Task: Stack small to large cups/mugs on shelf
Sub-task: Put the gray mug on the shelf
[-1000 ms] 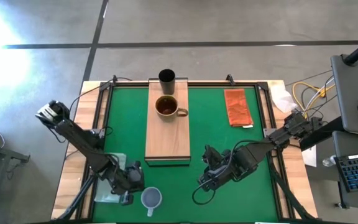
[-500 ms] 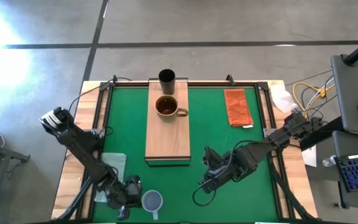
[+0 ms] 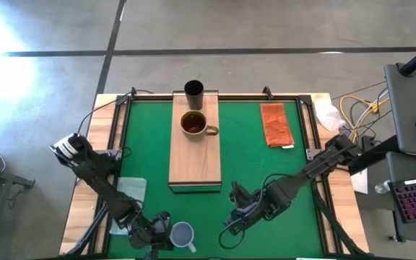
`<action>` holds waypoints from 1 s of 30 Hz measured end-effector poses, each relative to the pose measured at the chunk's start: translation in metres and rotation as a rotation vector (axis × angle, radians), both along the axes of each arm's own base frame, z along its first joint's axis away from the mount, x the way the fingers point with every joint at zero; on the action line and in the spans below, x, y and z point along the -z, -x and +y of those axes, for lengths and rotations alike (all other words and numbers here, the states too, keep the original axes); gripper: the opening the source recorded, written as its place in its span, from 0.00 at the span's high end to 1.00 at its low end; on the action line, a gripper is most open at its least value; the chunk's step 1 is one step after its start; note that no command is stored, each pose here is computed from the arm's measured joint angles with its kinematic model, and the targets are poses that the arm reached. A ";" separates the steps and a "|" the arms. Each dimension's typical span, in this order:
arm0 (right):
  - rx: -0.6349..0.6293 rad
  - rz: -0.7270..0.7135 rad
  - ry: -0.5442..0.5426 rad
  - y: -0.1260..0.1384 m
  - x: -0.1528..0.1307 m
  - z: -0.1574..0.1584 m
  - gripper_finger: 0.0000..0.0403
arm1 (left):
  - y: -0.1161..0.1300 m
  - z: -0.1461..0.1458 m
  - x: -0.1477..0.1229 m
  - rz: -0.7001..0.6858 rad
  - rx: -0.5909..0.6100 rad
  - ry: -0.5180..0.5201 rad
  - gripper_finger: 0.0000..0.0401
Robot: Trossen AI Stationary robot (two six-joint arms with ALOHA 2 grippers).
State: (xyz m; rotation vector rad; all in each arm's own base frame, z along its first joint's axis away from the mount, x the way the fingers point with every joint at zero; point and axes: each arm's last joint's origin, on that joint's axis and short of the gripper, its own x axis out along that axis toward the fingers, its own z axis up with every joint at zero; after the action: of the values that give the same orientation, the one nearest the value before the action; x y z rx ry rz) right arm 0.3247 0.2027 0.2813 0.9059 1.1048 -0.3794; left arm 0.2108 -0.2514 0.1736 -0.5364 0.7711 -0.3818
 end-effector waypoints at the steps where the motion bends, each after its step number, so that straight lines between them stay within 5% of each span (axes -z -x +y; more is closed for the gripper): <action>1: 0.000 0.002 0.000 0.000 0.001 0.001 0.71 | -0.002 -0.002 0.002 -0.004 0.001 0.006 0.94; 7: 0.008 0.007 0.001 0.003 0.002 0.006 0.71 | -0.015 -0.014 0.012 -0.114 0.035 0.042 0.94; 18: 0.064 -0.003 -0.003 0.011 0.003 0.019 0.70 | -0.034 -0.008 0.003 -0.232 0.058 -0.039 0.94; 23: 0.059 -0.041 -0.032 0.011 0.002 0.026 0.70 | -0.020 -0.003 -0.008 -0.146 0.057 -0.061 0.94; 30: 0.040 -0.129 -0.058 -0.005 0.013 0.037 0.71 | 0.000 0.014 -0.010 -0.007 0.011 -0.253 0.94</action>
State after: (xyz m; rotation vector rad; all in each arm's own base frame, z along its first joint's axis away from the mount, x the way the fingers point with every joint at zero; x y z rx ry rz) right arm 0.3299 0.2394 0.2680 0.9918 0.9847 -0.3187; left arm 0.2104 -0.2376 0.1831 -0.2931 0.8023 -0.2907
